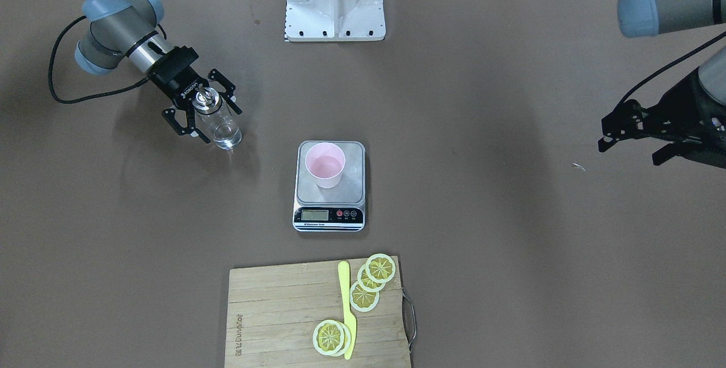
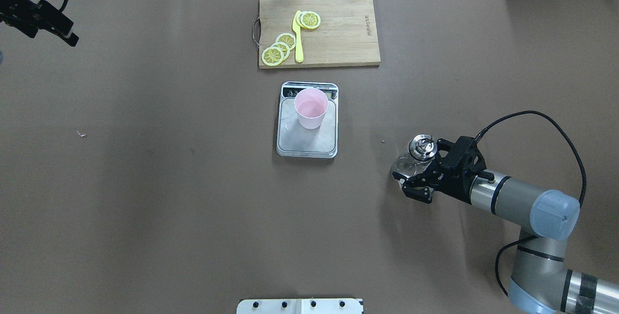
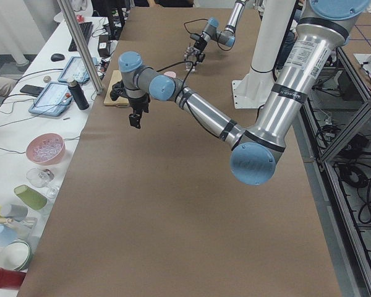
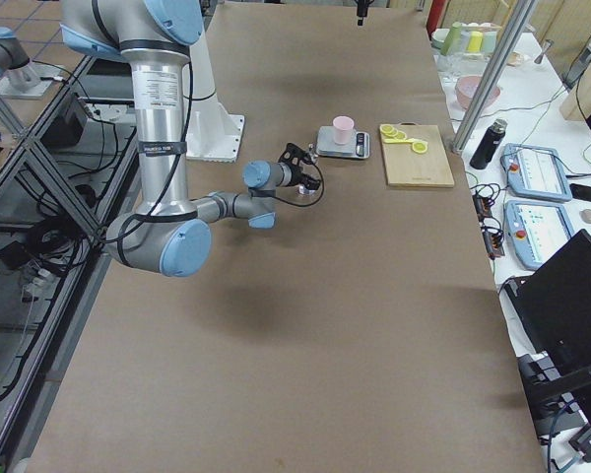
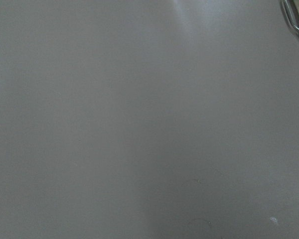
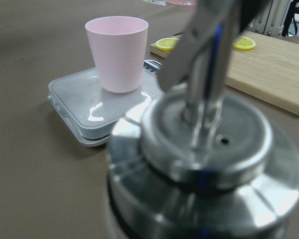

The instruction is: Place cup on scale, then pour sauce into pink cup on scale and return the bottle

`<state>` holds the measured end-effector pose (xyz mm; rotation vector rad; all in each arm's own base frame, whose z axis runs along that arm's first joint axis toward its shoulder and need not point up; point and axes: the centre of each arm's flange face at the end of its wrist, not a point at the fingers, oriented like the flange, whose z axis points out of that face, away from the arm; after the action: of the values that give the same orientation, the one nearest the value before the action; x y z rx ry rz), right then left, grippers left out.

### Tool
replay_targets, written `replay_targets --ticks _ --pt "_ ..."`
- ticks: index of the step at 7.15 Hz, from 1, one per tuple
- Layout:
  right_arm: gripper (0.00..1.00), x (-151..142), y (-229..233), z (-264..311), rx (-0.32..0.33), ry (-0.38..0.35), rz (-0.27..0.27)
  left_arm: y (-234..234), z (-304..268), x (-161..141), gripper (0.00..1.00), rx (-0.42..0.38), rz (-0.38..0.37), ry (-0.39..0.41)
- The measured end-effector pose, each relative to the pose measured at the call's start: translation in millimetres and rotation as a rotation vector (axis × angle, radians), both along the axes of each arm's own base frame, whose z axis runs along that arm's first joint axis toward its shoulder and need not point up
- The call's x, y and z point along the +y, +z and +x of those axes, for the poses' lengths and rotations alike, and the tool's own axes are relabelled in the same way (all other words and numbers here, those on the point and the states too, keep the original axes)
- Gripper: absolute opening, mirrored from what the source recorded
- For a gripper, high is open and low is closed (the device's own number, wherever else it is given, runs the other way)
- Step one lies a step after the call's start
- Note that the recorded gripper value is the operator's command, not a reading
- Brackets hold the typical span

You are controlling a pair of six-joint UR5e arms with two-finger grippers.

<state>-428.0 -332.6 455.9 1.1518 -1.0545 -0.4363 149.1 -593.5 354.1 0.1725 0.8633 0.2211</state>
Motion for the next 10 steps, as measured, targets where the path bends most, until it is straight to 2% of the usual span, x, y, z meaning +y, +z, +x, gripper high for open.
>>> replay_targets --ticks 2,3,6,7,8,10 --pt "0.83 3 -3 -6 -0.005 0.000 0.001 0 0 0 0.98 0.000 -0.001 0.000" --pt "0.83 3 -5 -8 -0.008 -0.001 0.003 1 0 0 0.98 0.000 -0.001 0.000" --pt "0.53 2 -7 -8 -0.014 0.001 0.005 1 0 0 0.98 -0.001 -0.001 0.000" --pt "0.40 2 -8 -7 -0.015 0.001 0.005 1 0 0 0.98 0.000 -0.001 0.000" --pt "0.34 2 -8 -5 -0.017 0.002 0.006 1 0 0 0.97 -0.001 -0.001 0.000" --pt "0.29 -3 -15 3 -0.027 0.015 0.010 1 0 0 0.97 0.000 -0.001 0.000"
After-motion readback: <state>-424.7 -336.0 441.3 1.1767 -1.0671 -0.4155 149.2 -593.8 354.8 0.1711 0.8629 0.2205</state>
